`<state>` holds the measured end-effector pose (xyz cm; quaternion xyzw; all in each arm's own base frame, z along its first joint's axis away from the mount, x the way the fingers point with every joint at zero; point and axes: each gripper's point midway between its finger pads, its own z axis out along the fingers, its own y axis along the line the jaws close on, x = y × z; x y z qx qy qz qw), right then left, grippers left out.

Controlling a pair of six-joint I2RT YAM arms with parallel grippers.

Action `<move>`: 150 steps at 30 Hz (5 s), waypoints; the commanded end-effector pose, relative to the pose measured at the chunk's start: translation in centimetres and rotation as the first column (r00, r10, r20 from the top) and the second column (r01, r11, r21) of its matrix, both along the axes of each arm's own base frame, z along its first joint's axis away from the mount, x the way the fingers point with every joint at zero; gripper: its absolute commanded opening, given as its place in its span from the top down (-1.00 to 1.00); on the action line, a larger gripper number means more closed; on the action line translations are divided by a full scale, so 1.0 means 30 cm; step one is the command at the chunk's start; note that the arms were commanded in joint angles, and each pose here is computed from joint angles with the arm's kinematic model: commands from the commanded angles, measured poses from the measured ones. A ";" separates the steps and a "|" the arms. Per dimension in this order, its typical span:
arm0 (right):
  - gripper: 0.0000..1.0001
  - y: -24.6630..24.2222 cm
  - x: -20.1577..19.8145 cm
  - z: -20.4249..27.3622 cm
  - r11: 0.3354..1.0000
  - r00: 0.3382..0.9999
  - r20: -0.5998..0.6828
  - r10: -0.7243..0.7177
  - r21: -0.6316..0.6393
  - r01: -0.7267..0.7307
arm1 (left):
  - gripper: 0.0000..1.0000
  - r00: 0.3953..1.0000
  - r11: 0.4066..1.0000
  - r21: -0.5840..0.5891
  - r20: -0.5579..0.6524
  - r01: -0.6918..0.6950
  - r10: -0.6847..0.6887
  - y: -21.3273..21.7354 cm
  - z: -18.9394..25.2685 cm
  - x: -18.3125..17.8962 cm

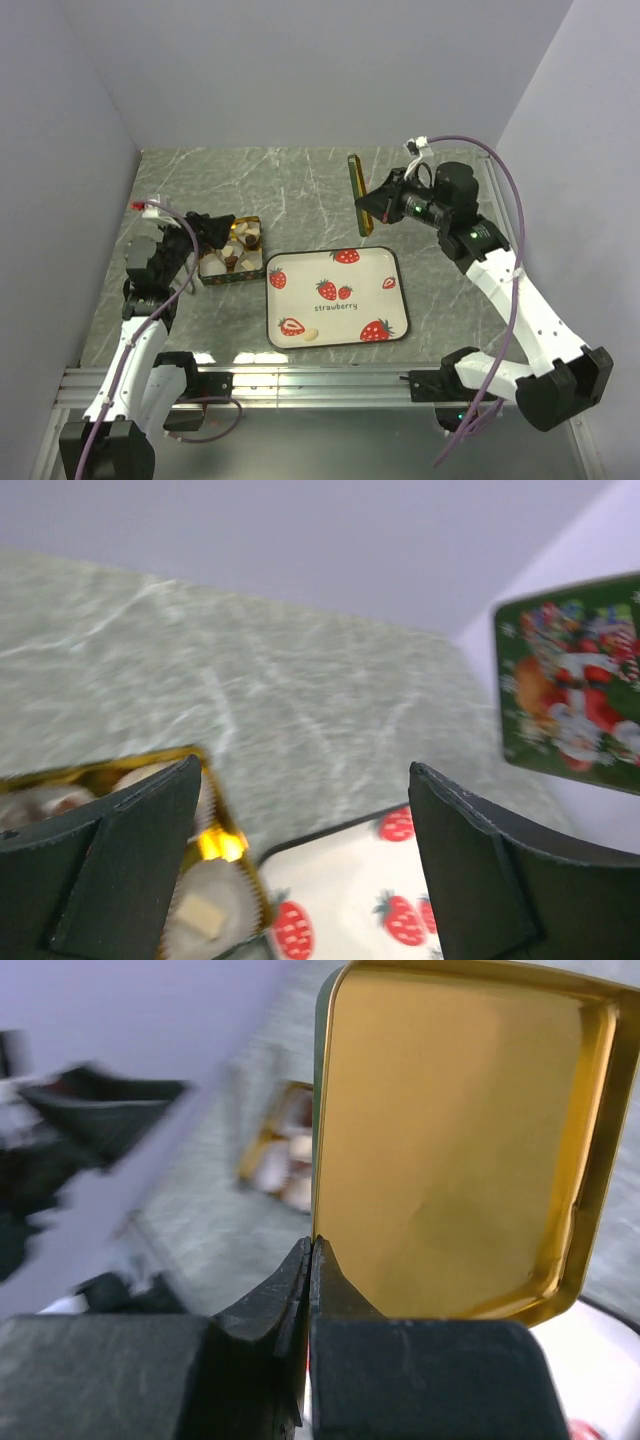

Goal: Pack the chocolate

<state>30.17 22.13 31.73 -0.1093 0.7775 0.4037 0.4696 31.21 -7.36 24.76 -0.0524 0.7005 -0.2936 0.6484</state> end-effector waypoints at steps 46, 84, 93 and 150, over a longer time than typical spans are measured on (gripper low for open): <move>1.00 0.148 -0.782 0.679 0.396 0.492 0.552 0.674 0.293 -0.870 | -0.85 0.476 0.669 0.124 0.610 0.733 -0.634 -0.475 0.739 -0.512; 0.27 0.279 -0.524 0.524 0.528 0.574 0.468 0.671 0.241 -0.814 | 0.99 0.302 0.486 0.121 0.648 0.866 -0.700 -0.456 0.701 -0.782; -0.20 0.272 -0.512 0.495 0.560 0.580 0.493 0.649 0.206 -0.802 | 0.99 0.534 0.600 -0.072 0.551 0.796 -0.642 -0.461 0.685 -0.635; 1.00 0.317 -0.255 0.314 0.773 0.861 0.314 0.400 0.390 -0.501 | -0.84 0.989 0.976 -0.167 0.076 0.138 -0.127 -0.250 0.177 -0.253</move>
